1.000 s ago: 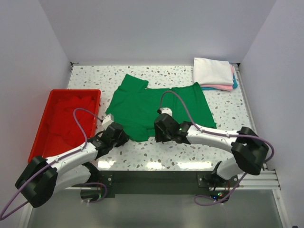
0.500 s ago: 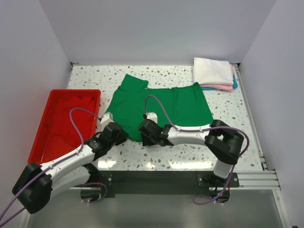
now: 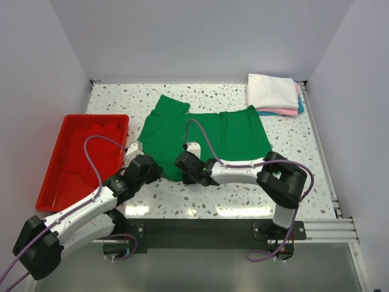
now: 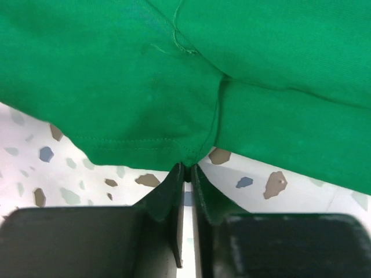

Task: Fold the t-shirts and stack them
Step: Fold the tshirt

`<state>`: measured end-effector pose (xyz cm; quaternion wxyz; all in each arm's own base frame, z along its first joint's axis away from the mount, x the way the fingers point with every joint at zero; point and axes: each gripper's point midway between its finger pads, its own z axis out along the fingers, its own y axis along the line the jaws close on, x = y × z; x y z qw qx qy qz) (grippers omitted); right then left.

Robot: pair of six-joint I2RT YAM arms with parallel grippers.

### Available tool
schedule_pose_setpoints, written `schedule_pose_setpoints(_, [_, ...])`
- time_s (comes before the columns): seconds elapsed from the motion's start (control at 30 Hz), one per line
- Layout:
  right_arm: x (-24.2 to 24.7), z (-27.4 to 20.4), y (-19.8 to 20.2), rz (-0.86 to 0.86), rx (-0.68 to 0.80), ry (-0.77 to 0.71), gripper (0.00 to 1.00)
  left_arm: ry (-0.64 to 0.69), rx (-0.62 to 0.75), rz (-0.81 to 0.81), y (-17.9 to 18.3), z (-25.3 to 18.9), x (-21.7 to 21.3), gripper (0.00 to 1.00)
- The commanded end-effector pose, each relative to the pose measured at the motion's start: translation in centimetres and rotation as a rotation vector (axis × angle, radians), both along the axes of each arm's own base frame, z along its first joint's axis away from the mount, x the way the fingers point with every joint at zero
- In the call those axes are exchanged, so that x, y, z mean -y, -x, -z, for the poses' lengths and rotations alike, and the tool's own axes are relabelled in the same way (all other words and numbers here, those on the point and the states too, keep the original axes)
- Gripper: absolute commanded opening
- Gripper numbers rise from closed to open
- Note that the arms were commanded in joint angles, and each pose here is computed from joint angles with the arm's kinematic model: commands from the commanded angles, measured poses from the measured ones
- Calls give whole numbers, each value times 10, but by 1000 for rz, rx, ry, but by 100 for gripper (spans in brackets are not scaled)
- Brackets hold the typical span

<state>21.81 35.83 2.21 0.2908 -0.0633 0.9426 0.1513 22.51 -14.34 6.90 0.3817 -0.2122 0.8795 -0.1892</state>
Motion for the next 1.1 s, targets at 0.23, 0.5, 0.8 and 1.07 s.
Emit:
schedule_pose_setpoints(0.23, [-16,-87,-34,40,127,-119,0,-57,83,-7,-17,-35,-3,43])
schedule_pose_setpoints(0.5, [-14,-104,-83,61,74,-230,0,-94,53,-54,-28,-39,-11,42])
schedule_pose_setpoints(0.8, [-25,-99,-133,63,21,-304,0,-94,-7,-137,-37,-23,-33,27])
schedule_pose_setpoints(1.07, [-24,-92,-174,86,2,-341,0,-133,-80,-194,-32,8,-49,10])
